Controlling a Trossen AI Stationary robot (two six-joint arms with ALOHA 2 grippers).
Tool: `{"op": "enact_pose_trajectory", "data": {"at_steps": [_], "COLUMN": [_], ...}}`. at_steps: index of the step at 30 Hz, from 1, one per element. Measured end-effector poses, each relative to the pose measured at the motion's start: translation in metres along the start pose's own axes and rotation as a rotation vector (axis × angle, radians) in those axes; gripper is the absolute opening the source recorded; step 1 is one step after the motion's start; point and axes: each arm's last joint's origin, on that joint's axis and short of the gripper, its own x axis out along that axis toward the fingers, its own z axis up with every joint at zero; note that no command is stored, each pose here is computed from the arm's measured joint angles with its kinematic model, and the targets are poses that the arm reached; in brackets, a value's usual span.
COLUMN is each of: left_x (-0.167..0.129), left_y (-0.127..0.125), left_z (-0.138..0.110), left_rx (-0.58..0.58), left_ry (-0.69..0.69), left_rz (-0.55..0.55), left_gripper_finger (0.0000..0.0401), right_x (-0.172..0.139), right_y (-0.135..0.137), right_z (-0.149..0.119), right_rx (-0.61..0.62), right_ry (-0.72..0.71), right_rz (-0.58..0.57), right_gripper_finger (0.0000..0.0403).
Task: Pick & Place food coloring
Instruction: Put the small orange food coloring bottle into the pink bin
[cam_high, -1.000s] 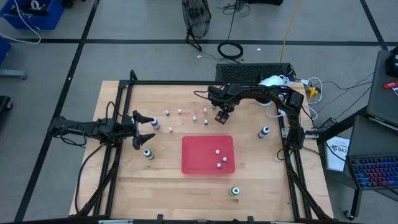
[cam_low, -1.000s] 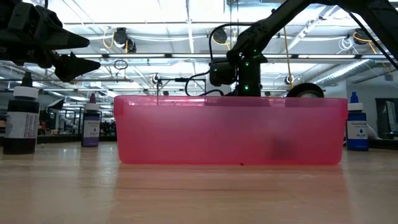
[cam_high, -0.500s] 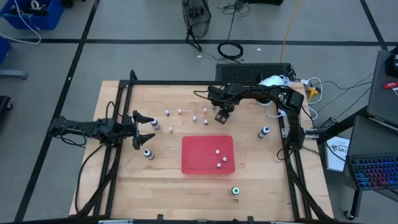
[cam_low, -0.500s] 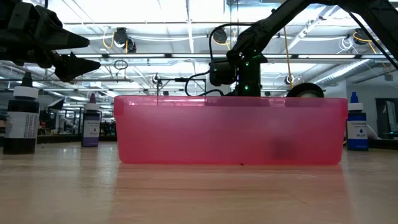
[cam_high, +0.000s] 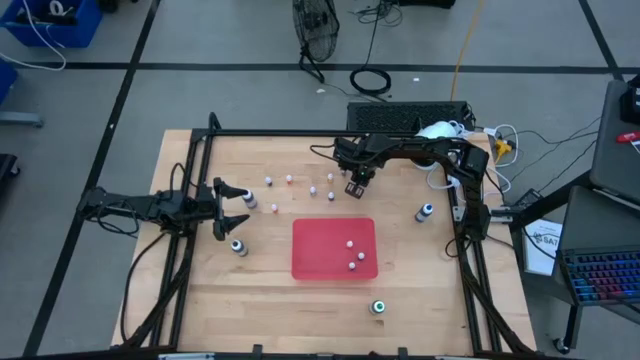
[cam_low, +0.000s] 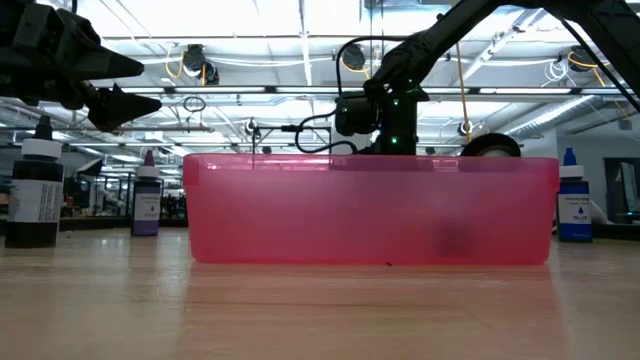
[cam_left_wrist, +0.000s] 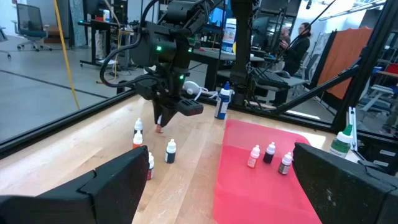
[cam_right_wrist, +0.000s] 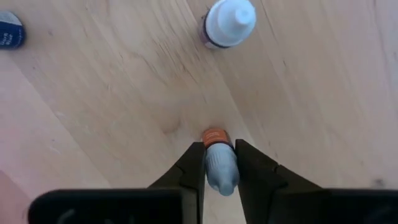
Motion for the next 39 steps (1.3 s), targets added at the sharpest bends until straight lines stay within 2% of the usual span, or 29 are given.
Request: {"op": "enact_pose_trajectory", "data": {"at_steps": [5, 10, 17, 23, 27, 30, 35, 39], "left_x": [0.0, 0.0, 0.0, 0.0, 0.0, 0.0, 0.0, 0.0], "left_y": [0.0, 0.0, 0.0, 0.0, 0.0, 0.0, 0.0, 0.0], "left_z": [0.0, 0.0, 0.0, 0.0, 0.0, 0.0, 0.0, 0.0], "left_rx": [0.0, 0.0, 0.0, 0.0, 0.0, 0.0, 0.0, 0.0], "left_ry": [0.0, 0.0, 0.0, 0.0, 0.0, 0.0, 0.0, 0.0], "left_rz": [0.0, 0.0, 0.0, 0.0, 0.0, 0.0, 0.0, 0.0], "left_gripper_finger": [0.0392, 0.0392, 0.0392, 0.0392, 0.0392, 0.0392, 0.0392, 0.0392], "right_x": [-0.018, -0.068, -0.141, -0.173, -0.165, -0.138, -0.091, -0.065], "right_y": [0.009, 0.033, 0.098, 0.156, 0.197, 0.221, 0.242, 0.254], "right_z": [-0.004, -0.015, -0.045, -0.05, -0.045, -0.042, -0.042, -0.043], "right_rx": [-0.03, -0.066, -0.219, -0.305, -0.415, -0.48, -0.508, -0.516], "right_ry": [-0.03, -0.17, -0.403, -0.434, -0.383, -0.298, -0.132, -0.062], "right_rz": [0.005, 0.029, 0.126, 0.125, 0.119, 0.089, 0.101, 0.088], "right_gripper_finger": [0.0052, 0.0052, 0.0052, 0.0052, 0.0052, 0.0052, 0.0052, 0.0052]}}
